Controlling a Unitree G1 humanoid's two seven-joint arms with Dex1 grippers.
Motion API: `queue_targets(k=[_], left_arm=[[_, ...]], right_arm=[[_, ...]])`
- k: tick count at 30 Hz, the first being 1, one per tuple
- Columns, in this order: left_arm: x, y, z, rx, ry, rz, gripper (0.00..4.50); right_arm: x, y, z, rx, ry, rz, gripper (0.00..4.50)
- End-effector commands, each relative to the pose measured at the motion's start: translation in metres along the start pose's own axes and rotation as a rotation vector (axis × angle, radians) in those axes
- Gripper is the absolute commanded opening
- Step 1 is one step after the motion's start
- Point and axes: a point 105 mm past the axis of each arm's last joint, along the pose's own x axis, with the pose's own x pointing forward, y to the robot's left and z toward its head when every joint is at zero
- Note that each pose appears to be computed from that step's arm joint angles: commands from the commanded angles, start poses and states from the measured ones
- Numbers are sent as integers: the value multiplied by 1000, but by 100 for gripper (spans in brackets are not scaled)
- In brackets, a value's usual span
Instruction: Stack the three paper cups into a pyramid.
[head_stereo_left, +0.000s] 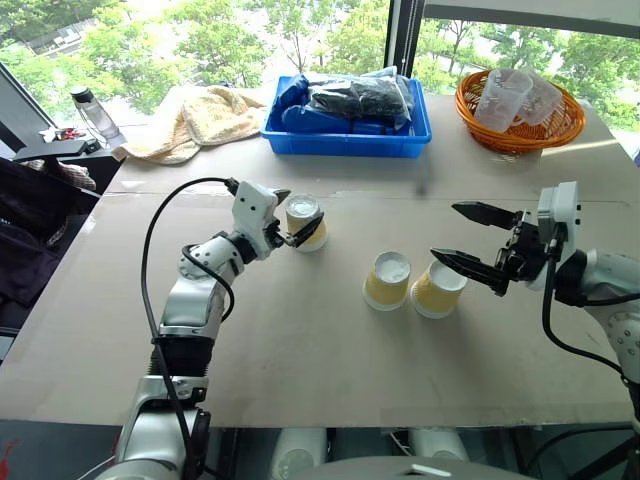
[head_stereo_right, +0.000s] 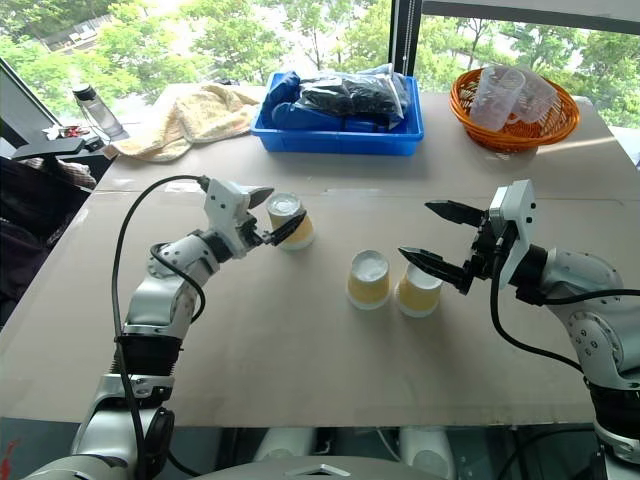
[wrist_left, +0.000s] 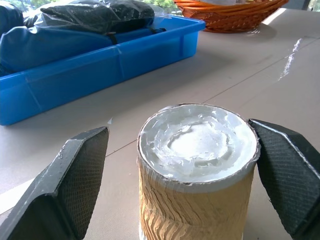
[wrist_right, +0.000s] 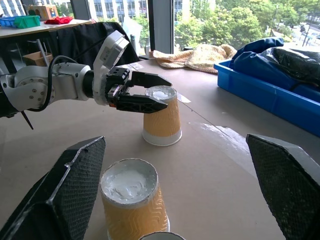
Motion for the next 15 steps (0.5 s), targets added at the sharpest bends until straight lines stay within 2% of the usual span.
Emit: queue_targets(k=[1,3,6,11,15], left_arm=[[5,-3,10,2,-45,-37,425],[6,-3,10,-7,-47,-45,375],[9,-3,10,11,-36,-49,246],[13,-7,26,59,-73,-72,237],[18,-28,59,75,-172,-199,237]], right_arm=[[0,6,12,-40,-38,9,449],[1,6,13,-40,-41,9,450],[2,8,15,-36,-48,9,450],[-3,8,16,-11,-60,-7,450],[-13,6,15,-15,-57,-17,450]])
